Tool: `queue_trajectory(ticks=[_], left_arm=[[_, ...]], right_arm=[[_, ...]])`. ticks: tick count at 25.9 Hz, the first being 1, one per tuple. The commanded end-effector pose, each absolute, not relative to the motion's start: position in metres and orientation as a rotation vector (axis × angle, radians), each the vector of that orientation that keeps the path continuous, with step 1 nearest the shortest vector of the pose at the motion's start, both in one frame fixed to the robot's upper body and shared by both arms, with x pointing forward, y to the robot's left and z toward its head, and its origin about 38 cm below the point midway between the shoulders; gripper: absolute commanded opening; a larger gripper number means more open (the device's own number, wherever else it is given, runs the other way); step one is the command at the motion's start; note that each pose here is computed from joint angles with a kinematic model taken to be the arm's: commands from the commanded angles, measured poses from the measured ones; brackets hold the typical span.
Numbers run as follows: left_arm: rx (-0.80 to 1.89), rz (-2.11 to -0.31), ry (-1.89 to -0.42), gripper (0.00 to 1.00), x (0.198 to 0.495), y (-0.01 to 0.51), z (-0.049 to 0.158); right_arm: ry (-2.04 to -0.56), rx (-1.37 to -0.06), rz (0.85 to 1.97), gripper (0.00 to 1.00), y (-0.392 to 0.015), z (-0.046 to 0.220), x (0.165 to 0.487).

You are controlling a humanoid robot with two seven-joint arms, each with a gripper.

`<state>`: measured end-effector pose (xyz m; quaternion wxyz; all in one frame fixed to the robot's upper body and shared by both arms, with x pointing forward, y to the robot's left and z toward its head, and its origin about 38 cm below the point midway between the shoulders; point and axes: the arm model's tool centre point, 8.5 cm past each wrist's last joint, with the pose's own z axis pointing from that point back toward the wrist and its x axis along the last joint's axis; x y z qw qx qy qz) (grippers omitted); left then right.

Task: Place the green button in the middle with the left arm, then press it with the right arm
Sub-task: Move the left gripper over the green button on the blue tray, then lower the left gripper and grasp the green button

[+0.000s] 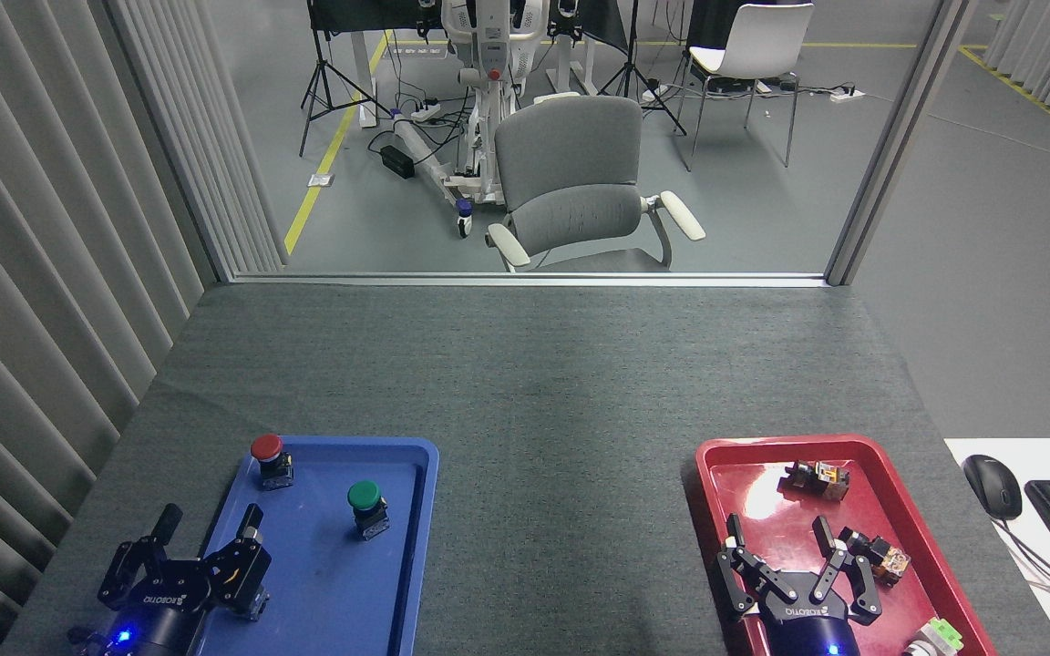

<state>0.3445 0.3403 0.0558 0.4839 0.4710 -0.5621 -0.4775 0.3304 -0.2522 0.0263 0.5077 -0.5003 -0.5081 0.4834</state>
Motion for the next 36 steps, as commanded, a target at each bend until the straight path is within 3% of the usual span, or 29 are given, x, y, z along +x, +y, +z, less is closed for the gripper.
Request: queue_trajectory(ticks=[1, 9, 16, 21, 24, 28, 36], left_arm=[[1.148, -1.143, -1.367, 1.0, 0.343, 0.337, 0.055], [1.177, -1.089, -1.381, 1.0, 0.324, 0.311, 0.066], [1.139, -1.226, -1.371, 1.0, 0.312, 0.232, 0.042], [1.171, -1.269, -1.33, 1.0, 0.336, 0.177, 0.036], [1.185, -1.319, -1.277, 1.0, 0.342, 0.163, 0.022], [1.114, -1.276, -1.238, 1.0, 0.342, 0.161, -0.001], [1.095, -1.252, -1.177, 1.0, 0.37, 0.161, -0.018]], right_arm=[[-1.207, -1.189, 1.182, 0.99, -0.252, 0.026, 0.327], [-1.21, -1.185, 1.187, 0.99, -0.25, 0.031, 0.322], [-1.199, -1.188, 1.198, 0.99, -0.256, 0.028, 0.318], [-1.192, -1.196, 1.199, 0.99, -0.259, 0.028, 0.318], [-1.188, -1.203, 1.205, 0.99, -0.263, 0.029, 0.318], [-1.185, -1.209, 1.208, 0.99, -0.265, 0.029, 0.318], [-1.183, -1.206, 1.198, 0.99, -0.264, 0.029, 0.318]])
